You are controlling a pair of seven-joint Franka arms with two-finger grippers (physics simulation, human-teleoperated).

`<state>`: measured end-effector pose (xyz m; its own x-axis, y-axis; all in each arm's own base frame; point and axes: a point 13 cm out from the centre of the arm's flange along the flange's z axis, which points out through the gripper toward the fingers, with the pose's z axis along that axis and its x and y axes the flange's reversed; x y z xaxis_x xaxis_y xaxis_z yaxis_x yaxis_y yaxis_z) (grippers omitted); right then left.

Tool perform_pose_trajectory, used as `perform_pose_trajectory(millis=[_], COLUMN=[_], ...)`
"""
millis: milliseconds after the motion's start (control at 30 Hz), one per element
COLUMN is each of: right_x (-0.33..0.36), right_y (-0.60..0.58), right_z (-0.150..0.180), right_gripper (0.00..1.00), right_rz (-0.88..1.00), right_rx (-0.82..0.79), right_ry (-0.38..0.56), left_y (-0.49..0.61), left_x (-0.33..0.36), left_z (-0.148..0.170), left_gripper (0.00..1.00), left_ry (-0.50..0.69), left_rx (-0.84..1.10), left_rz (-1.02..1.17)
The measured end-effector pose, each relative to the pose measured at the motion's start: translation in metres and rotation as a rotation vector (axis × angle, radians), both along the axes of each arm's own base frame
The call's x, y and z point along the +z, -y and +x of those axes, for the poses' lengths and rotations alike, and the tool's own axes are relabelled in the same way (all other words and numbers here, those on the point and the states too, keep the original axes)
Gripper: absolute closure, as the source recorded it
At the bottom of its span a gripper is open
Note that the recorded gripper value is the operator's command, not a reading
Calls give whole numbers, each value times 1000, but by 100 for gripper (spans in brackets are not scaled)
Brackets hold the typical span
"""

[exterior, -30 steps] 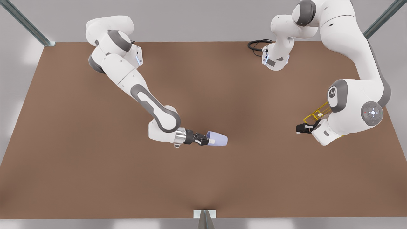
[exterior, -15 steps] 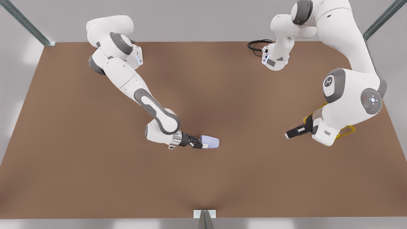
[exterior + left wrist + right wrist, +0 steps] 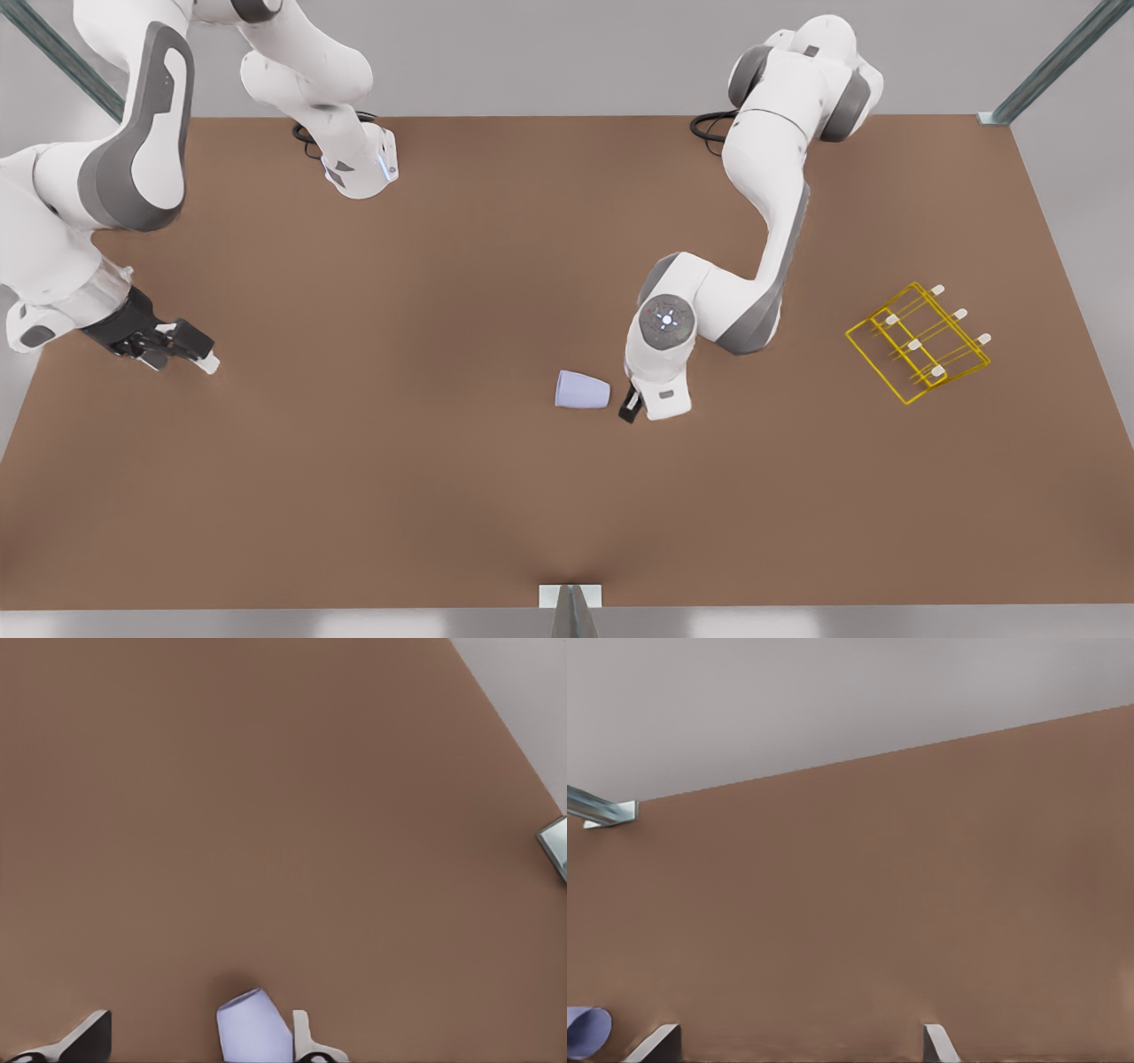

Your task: Place the cup on the cup holder

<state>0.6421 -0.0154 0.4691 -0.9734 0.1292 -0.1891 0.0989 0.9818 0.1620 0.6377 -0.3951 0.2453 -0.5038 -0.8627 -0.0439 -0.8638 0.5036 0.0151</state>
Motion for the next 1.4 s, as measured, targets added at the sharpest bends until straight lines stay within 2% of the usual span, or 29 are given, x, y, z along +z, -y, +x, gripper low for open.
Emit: perform_pose_trajectory(millis=[133, 400, 533, 900, 1400], right_x=[-2, -4, -3, -9, -15], right_y=[0, 12, 18, 28, 33], right_z=[-27, -44, -47, -49, -47], right_gripper=[0, 0, 0, 0, 0], right_rz=[-100, -143, -146, -157, -165], right_rx=[56, 56, 49, 38, 31], right_ry=[-108, -195, -209, -233, -244], left_y=[42, 97, 101, 99, 99], left_x=[-53, -85, -104, -152, -207], left_z=[-16, -43, -65, -71, -91], left_gripper=[0, 0, 0, 0, 0], left_ry=[15, 47, 34, 25, 24], left_rx=[95, 198, 202, 234, 182], left_rz=[8, -29, 4, 28, 65])
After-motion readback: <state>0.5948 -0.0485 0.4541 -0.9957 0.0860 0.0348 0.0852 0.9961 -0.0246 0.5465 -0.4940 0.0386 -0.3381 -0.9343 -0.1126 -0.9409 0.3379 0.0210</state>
